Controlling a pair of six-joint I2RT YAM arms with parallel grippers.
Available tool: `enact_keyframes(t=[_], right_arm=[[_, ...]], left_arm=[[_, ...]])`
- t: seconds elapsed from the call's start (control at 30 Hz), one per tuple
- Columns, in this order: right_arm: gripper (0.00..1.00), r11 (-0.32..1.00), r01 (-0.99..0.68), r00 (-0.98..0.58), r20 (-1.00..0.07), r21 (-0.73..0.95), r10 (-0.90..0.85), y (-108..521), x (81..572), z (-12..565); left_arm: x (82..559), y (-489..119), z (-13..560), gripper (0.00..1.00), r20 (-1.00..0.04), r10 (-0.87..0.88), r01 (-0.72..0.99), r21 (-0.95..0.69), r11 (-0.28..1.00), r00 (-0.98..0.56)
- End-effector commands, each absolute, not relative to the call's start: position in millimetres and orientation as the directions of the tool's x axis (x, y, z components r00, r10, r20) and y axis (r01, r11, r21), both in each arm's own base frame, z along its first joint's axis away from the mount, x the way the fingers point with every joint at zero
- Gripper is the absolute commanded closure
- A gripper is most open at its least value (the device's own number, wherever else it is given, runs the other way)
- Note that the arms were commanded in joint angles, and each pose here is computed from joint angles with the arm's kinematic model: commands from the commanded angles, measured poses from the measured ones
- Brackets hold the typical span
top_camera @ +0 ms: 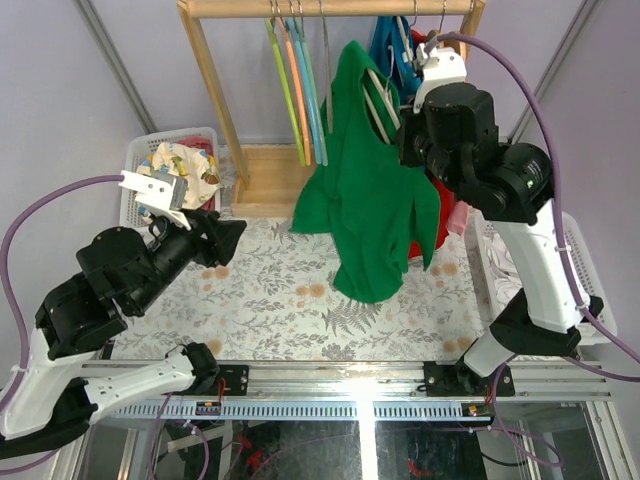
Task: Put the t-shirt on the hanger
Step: Place the hanger at the clothesline.
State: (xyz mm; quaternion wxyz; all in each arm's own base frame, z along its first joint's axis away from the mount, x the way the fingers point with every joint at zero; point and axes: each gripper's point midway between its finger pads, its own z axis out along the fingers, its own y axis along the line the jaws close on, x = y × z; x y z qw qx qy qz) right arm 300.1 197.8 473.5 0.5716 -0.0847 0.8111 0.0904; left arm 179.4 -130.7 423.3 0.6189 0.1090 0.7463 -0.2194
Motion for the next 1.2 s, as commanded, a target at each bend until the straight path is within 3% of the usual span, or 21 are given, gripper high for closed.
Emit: enact_keyframes(t=[0.0, 0.53, 1.17], right_arm=[[1.0, 0.979, -0.167, -0.103, -0.99, 0.117, 0.101, 185.8, 332.8, 536.8], [1.0, 0.943, -0.267, -0.043, -0.98, 0.2, 0.196, 212.8, 416.9, 543.9], [1.0, 0.948, -0.253, -0.007, -0.98, 0.196, 0.2, 196.1, 454.4, 539.3]], left_arm=[[180.3, -132.4, 428.5, 0.45, -0.971, -0.118, 0.437, -0.2, 0.877, -0.208], [187.9, -140.0, 424.1, 0.46, -0.971, -0.096, 0.428, -0.184, 0.885, -0.219], [188.4, -137.3, 434.8, 0.46, -0.973, -0.088, 0.421, -0.173, 0.89, -0.216]])
